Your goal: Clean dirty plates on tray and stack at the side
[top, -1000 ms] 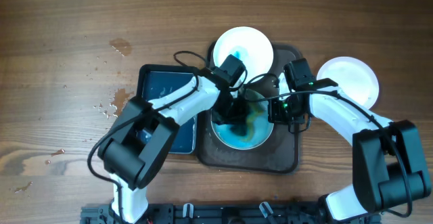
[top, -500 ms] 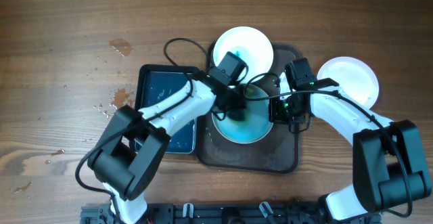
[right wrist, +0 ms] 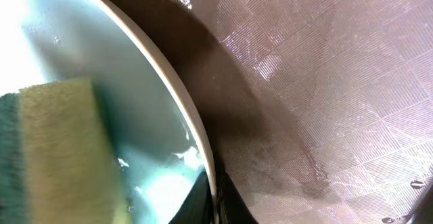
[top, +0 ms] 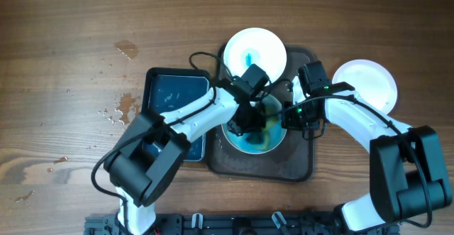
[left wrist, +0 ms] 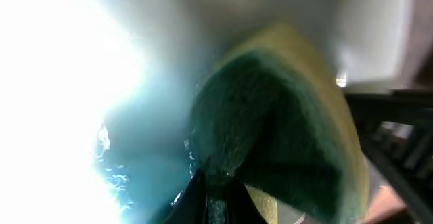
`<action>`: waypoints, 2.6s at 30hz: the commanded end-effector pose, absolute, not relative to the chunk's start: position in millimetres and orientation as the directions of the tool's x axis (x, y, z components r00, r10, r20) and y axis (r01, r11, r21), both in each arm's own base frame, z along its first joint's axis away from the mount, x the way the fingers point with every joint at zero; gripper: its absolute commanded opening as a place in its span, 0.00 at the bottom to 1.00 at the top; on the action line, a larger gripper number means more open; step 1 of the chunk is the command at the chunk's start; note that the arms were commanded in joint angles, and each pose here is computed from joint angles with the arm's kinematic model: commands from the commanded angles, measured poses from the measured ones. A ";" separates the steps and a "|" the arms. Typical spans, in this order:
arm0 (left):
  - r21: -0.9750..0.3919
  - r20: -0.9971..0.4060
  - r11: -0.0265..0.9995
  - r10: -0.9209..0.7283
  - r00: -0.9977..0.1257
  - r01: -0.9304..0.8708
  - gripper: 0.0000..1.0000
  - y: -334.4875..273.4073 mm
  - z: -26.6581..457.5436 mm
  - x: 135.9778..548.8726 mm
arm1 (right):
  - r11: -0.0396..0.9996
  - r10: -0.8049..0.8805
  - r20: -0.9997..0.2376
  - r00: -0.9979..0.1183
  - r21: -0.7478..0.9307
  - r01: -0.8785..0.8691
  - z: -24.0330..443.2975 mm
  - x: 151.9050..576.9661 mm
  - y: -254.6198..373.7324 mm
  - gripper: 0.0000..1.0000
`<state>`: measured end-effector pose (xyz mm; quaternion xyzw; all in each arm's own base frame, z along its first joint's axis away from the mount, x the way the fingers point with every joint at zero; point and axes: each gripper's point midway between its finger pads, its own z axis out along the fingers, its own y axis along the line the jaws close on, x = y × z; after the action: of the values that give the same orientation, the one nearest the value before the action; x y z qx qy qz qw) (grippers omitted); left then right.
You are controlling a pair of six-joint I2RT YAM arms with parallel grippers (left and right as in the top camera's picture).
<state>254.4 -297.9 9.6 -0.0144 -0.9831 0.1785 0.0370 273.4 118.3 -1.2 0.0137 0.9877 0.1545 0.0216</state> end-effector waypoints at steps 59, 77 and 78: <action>-0.383 -0.473 0.738 -0.673 -0.569 -0.555 1.00 23.9 247.9 245.8 | 0.853 -0.514 -0.827 -0.225 -0.520 -0.038 275.5 300.5 318.4 0.04; -0.383 -0.473 0.738 -0.673 -0.569 -0.555 1.00 23.9 247.9 245.8 | 0.731 -0.678 -0.719 -0.152 -0.682 -0.034 295.7 280.8 332.4 0.04; -0.383 -0.473 0.738 -0.673 -0.569 -0.555 1.00 23.9 247.9 245.8 | 0.729 -0.680 -0.718 -0.150 -0.684 -0.034 296.4 281.0 332.8 0.04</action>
<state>244.7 21.6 242.1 0.3499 -0.8825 0.0979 -0.2987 281.1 332.6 282.8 -0.2530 0.7153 -0.2615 0.5966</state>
